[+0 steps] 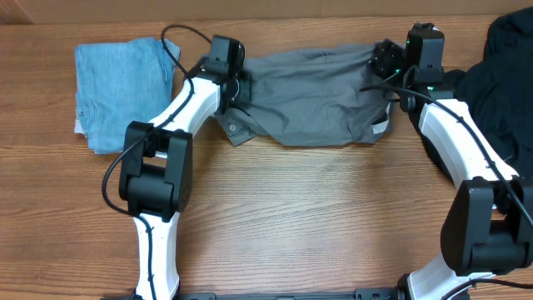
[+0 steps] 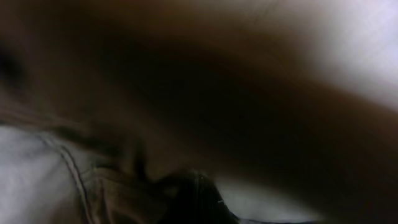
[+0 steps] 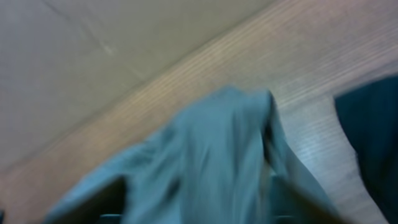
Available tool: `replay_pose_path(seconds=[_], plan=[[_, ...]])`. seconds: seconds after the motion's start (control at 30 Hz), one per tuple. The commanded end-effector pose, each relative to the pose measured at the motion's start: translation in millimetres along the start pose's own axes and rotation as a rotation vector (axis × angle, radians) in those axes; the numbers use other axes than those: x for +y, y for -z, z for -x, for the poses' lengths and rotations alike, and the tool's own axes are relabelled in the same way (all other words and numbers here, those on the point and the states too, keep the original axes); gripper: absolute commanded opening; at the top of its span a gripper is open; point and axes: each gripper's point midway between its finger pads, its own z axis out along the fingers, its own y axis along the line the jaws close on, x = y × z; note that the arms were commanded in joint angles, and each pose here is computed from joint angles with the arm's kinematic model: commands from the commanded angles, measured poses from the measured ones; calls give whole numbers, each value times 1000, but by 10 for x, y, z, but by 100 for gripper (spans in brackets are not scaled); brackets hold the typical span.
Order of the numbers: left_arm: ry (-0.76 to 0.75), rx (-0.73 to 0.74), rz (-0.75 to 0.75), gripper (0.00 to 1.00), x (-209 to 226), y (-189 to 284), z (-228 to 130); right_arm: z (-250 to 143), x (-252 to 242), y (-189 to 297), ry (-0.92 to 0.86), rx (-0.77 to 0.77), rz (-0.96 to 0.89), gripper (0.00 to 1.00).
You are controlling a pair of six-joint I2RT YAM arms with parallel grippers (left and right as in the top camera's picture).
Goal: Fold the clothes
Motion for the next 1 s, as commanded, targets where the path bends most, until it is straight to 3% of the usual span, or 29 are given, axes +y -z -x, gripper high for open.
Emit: replay_pose_path(seconds=[0.0, 0.13, 0.3, 0.47, 0.87, 0.93, 0.97], plan=[[28, 71, -8, 4, 8, -96, -218, 400, 130, 414, 37, -51, -9, 100], [27, 73, -10, 4, -4, -89, -220, 45, 7, 618, -1, 142, -72, 88], [26, 82, -8, 4, -5, -88, -244, -585, -278, 526, 0, 360, -144, 61], [26, 96, -5, 4, 1, -85, -279, -1123, -366, 336, 16, 509, -85, 53], [22, 96, -7, 4, -27, -86, -284, -1326, -411, 94, 29, 515, -73, 53], [22, 96, -7, 4, -29, -86, -285, -1416, -377, 54, 37, 536, -66, 45], [22, 97, -7, 4, -27, -86, -285, -1456, -374, 40, 41, 546, -68, 35]])
